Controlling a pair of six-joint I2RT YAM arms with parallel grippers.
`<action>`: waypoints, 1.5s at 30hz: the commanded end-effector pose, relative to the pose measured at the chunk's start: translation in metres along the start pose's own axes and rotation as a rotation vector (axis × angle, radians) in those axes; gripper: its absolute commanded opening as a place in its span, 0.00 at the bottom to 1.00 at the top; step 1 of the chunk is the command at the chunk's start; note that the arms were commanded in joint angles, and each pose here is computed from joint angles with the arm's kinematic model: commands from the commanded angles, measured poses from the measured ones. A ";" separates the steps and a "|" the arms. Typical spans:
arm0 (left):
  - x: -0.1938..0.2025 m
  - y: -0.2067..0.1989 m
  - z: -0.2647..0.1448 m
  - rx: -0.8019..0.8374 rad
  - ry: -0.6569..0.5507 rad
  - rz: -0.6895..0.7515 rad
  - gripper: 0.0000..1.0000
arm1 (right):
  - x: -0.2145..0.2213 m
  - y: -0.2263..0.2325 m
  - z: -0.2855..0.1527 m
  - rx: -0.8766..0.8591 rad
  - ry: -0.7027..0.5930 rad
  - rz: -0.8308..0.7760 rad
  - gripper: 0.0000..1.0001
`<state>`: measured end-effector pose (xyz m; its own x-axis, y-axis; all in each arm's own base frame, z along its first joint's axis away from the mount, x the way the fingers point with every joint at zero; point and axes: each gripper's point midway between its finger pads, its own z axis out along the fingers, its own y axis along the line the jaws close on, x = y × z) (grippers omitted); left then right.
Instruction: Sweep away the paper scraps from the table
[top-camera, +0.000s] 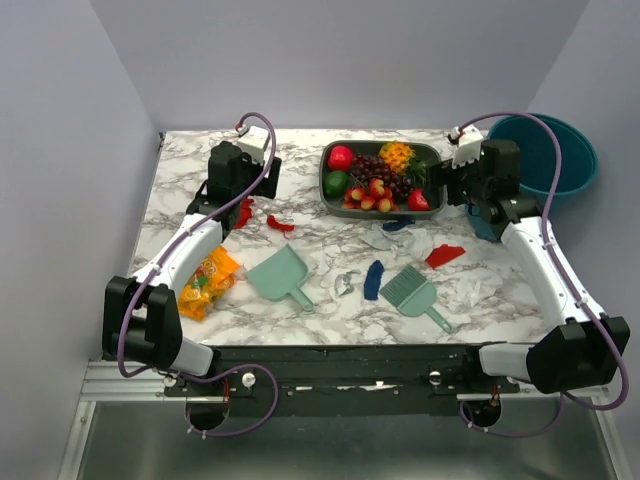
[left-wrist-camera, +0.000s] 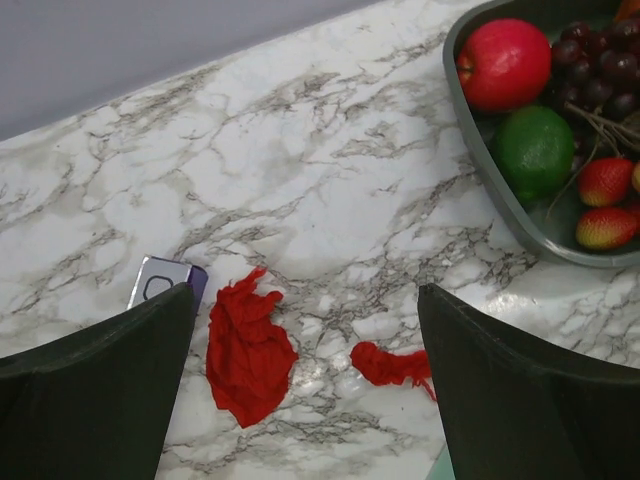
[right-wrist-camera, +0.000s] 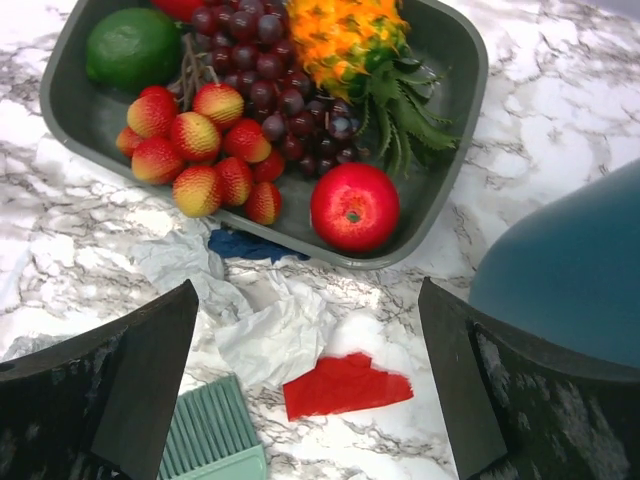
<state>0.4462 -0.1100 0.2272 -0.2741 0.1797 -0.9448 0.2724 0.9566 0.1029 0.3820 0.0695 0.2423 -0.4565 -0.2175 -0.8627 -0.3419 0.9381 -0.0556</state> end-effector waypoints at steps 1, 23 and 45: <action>0.012 -0.024 -0.011 0.155 0.057 0.054 0.99 | -0.003 0.015 0.000 -0.063 -0.014 -0.083 1.00; 0.118 -0.071 -0.063 0.504 0.456 0.150 0.98 | 0.133 0.119 -0.020 -0.637 0.301 -0.605 0.66; 0.122 -0.076 -0.051 0.519 0.491 0.152 0.98 | 0.299 0.074 -0.073 -0.564 0.774 -0.681 0.64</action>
<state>0.3441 -0.1441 0.1119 -0.5692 0.4921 -0.6587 0.6885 0.7232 -0.0547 0.1569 0.0567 0.0206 -0.3563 -0.9101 -0.2114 -0.9325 0.3607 0.0190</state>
